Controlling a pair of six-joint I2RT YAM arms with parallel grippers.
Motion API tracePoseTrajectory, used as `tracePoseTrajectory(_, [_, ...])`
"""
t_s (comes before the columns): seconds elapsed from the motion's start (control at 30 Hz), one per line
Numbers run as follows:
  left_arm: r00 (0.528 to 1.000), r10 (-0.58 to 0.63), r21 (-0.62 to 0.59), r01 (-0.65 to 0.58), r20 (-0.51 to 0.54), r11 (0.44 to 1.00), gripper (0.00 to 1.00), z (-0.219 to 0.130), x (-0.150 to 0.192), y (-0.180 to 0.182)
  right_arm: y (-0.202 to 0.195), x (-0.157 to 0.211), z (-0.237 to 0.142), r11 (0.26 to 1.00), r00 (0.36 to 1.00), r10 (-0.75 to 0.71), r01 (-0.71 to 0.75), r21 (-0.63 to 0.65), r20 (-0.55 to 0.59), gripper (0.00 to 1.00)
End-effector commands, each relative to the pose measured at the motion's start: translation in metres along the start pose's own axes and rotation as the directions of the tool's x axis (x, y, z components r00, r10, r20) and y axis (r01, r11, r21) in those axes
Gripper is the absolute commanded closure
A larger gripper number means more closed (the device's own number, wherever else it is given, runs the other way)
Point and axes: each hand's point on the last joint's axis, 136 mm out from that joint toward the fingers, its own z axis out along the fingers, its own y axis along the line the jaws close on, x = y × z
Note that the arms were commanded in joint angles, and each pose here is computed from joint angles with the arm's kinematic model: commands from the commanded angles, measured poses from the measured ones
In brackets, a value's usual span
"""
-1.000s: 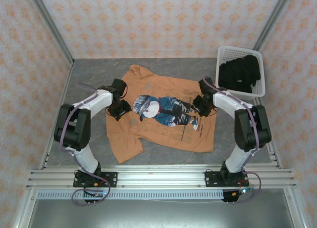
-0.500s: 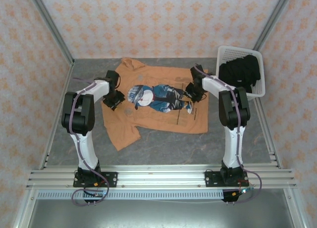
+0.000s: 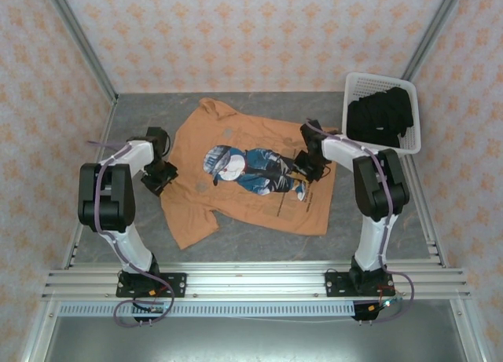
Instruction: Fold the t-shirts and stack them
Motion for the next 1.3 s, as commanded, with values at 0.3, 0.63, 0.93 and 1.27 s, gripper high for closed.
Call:
tracePoseTrajectory(0.3, [0.99, -0.002, 0.515, -0.072, 0.141, 0.854, 0.49, -0.105, -0.019, -0.224, 0.005, -0.011, -0.058, 0.993, 0.975, -0.121, 0.121, 0.01, 0.186, 0.57])
tracePoseTrajectory(0.63, [0.985, 0.053, 0.583, -0.14, 0.164, 0.8, 0.46, -0.074, -0.021, -0.356, 0.095, -0.019, -0.049, 0.966, 0.99, -0.11, 0.127, -0.227, 0.085, 0.52])
tracePoseTrajectory(0.93, [0.973, 0.028, 0.536, -0.15, 0.229, 0.831, 0.53, -0.049, -0.036, -0.355, 0.097, -0.023, -0.027, 0.974, 0.995, -0.083, 0.091, -0.207, 0.05, 0.52])
tracePoseTrajectory(1.27, [0.976, 0.046, 0.575, -0.164, 0.214, 0.801, 0.66, -0.03, -0.033, -0.372, 0.084, -0.014, 0.002, 0.983, 0.998, -0.058, 0.055, -0.177, -0.011, 0.52])
